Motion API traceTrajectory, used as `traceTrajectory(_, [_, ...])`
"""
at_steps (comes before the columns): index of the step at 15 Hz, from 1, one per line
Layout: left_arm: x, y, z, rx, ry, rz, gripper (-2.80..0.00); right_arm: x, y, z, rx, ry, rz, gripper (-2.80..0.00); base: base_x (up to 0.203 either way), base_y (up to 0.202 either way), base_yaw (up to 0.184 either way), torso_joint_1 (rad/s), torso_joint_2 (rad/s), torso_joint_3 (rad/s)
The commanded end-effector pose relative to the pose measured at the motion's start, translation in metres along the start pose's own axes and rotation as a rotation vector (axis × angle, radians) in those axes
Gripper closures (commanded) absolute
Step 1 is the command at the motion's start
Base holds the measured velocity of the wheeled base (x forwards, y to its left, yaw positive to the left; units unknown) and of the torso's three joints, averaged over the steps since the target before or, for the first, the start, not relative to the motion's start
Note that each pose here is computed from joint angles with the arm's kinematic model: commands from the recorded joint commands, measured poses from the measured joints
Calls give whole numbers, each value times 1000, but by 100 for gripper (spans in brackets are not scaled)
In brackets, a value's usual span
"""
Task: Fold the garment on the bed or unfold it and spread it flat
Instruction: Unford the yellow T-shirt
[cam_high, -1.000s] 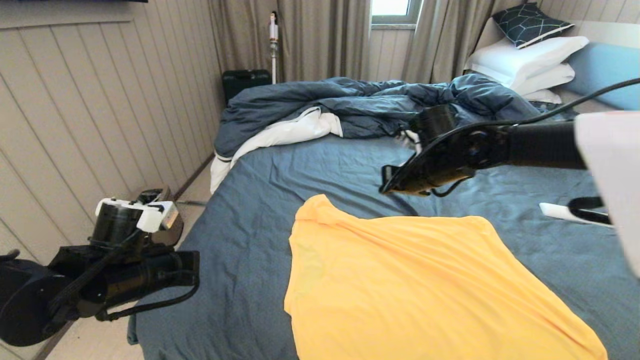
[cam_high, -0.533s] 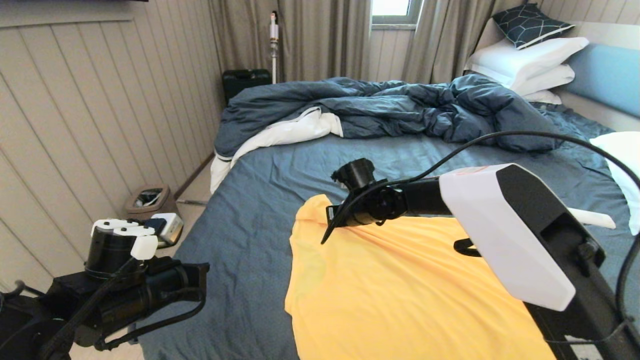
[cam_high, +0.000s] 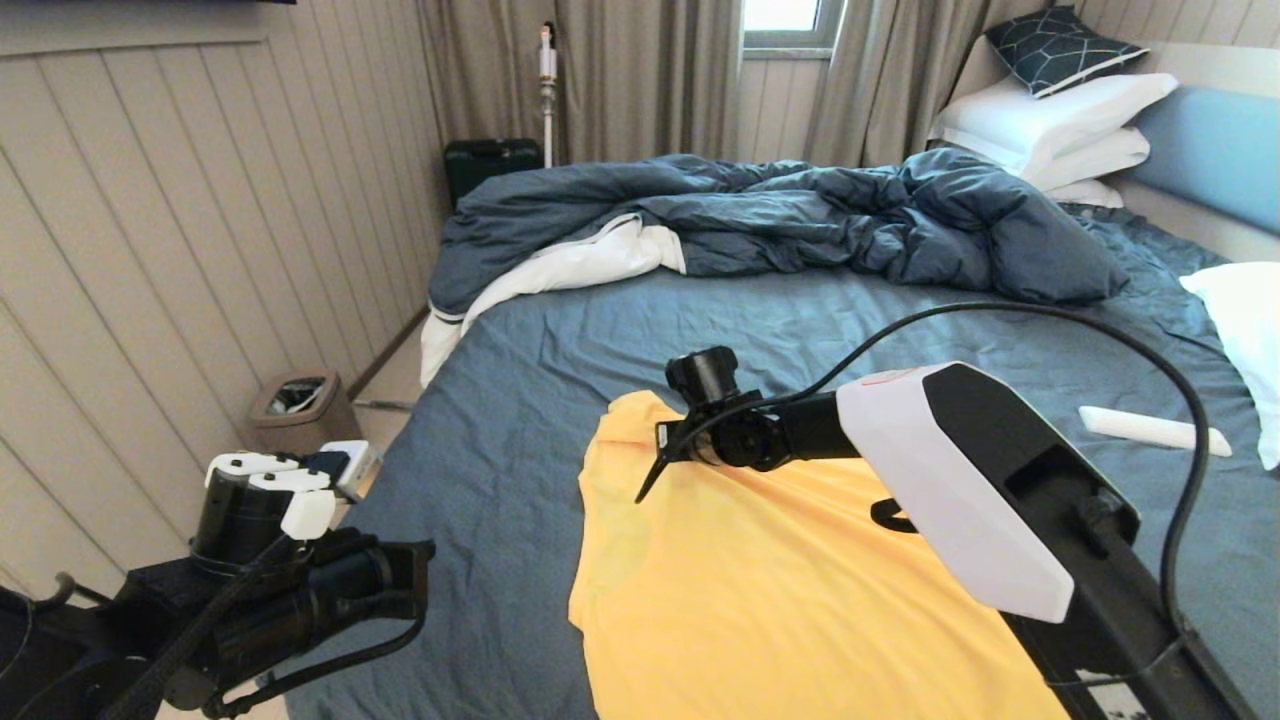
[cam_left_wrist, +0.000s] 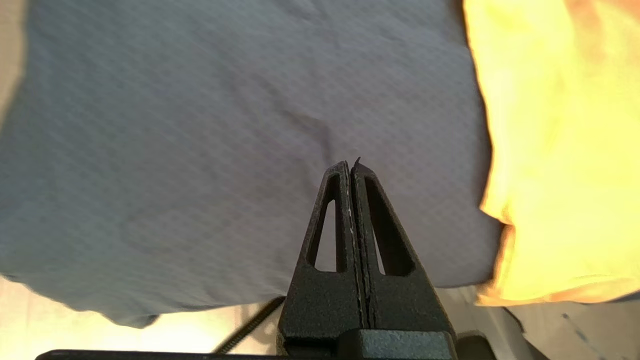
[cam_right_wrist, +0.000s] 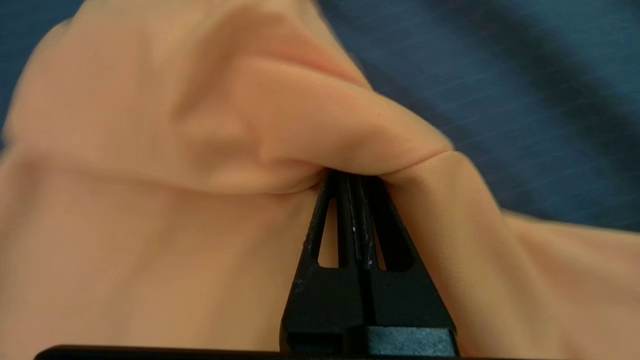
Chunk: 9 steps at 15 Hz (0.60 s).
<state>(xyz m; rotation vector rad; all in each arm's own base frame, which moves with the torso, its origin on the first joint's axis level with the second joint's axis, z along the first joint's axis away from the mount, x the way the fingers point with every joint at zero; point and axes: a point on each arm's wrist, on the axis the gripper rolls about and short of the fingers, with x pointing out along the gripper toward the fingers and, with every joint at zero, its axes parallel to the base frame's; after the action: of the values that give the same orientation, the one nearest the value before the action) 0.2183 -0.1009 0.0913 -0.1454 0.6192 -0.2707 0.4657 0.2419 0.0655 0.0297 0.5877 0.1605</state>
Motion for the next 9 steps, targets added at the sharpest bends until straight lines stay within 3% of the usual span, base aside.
traceTrajectory(1, [3,-2,-2,1,10,-5,0,11,0,-10,0,-20,-54,0,0,0,0,0,0,0])
traceTrajectory(5, [10,-3,-4,0,-28,-14,0,17,-22,-1,36,-81,-151,0,0,0,0,0,0,0])
traceTrajectory(9, [14,-8,-10,16,-38,-34,0,15,-47,12,66,-103,-193,0,0,0,0,0,0,0])
